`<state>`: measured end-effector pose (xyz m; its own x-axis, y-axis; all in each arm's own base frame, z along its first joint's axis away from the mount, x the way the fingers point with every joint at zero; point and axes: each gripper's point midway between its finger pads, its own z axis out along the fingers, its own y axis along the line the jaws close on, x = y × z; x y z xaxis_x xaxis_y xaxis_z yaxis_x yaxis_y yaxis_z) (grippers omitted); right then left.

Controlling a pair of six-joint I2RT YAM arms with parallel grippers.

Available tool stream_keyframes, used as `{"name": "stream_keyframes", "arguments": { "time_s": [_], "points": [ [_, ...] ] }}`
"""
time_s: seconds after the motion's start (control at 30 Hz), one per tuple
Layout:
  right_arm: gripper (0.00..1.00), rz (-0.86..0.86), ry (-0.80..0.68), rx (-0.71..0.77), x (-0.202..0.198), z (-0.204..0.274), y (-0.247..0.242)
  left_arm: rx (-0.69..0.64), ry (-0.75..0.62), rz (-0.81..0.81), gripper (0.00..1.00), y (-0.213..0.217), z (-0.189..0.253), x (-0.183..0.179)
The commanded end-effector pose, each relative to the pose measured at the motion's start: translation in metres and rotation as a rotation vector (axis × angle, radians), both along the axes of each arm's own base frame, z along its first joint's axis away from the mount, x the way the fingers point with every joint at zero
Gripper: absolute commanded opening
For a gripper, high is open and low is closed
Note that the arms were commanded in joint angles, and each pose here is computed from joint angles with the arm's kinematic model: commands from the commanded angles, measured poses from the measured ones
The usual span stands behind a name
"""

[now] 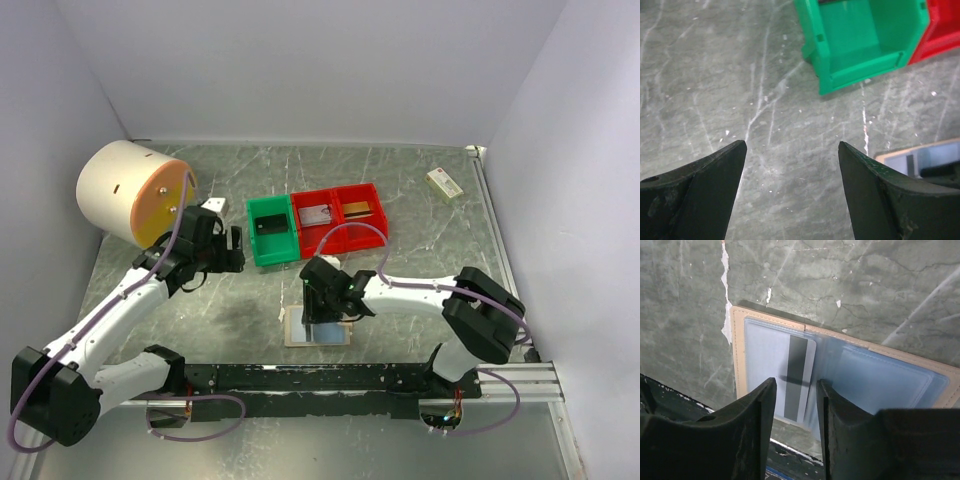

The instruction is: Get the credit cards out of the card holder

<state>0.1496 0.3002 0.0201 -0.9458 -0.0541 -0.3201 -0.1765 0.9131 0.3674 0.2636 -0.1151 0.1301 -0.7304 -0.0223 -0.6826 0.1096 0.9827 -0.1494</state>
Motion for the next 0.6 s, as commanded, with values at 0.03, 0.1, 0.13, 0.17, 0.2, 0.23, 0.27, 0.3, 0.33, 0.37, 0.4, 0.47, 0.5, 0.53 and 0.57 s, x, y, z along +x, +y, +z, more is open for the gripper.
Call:
{"name": "stream_keyframes", "arguments": {
  "time_s": [0.03, 0.1, 0.13, 0.17, 0.2, 0.23, 0.27, 0.3, 0.33, 0.37, 0.4, 0.47, 0.5, 0.53, 0.57],
  "points": [
    [0.35, 0.003, 0.028, 0.009, -0.002, -0.013, -0.001, -0.191, -0.018, -0.234, 0.82, -0.053, 0.018, -0.006],
    [0.31, -0.004, 0.036, 0.039, 0.002, -0.013, -0.002, -0.312, 0.005, -0.287, 0.78, -0.075, 0.021, -0.014],
    [0.29, 0.000, 0.043, 0.064, 0.002, -0.013, 0.000, -0.365, 0.019, -0.306, 0.75, -0.086, 0.021, -0.020],
    [0.28, 0.004, 0.048, 0.089, 0.003, -0.012, 0.002, -0.405, 0.036, -0.322, 0.74, -0.097, 0.019, -0.026],
    [0.27, 0.011, 0.056, 0.116, 0.002, -0.011, 0.005, -0.433, 0.050, -0.339, 0.73, -0.108, 0.017, -0.033],
    [0.27, 0.012, 0.068, 0.136, 0.002, -0.012, 0.006, -0.448, 0.068, -0.354, 0.73, -0.120, 0.013, -0.040],
    [0.27, 0.010, 0.078, 0.155, 0.002, -0.012, 0.007, -0.453, 0.089, -0.353, 0.73, -0.129, 0.008, -0.046],
    [0.27, 0.009, 0.089, 0.167, 0.001, -0.013, 0.008, -0.451, 0.114, -0.338, 0.72, -0.137, 0.002, -0.052],
    [0.27, 0.005, 0.098, 0.177, 0.001, -0.014, 0.007, -0.443, 0.142, -0.304, 0.71, -0.141, -0.009, -0.056],
    [0.27, 0.004, 0.106, 0.188, 0.001, -0.015, 0.007, -0.445, 0.167, -0.281, 0.70, -0.144, -0.017, -0.060],
    [0.27, 0.000, 0.112, 0.198, 0.001, -0.015, 0.006, -0.452, 0.185, -0.275, 0.70, -0.148, -0.025, -0.065],
    [0.27, -0.013, 0.125, 0.212, 0.000, -0.017, 0.002, -0.478, 0.205, -0.263, 0.69, -0.156, -0.035, -0.071],
    [0.27, -0.018, 0.131, 0.223, 0.000, -0.017, 0.001, -0.484, 0.215, -0.252, 0.68, -0.157, -0.040, -0.074],
    [0.27, -0.021, 0.137, 0.237, 0.000, -0.016, 0.000, -0.487, 0.227, -0.235, 0.68, -0.158, -0.044, -0.076],
    [0.26, -0.021, 0.143, 0.248, -0.001, -0.016, 0.000, -0.482, 0.233, -0.229, 0.67, -0.159, -0.047, -0.078]
  ]
}}
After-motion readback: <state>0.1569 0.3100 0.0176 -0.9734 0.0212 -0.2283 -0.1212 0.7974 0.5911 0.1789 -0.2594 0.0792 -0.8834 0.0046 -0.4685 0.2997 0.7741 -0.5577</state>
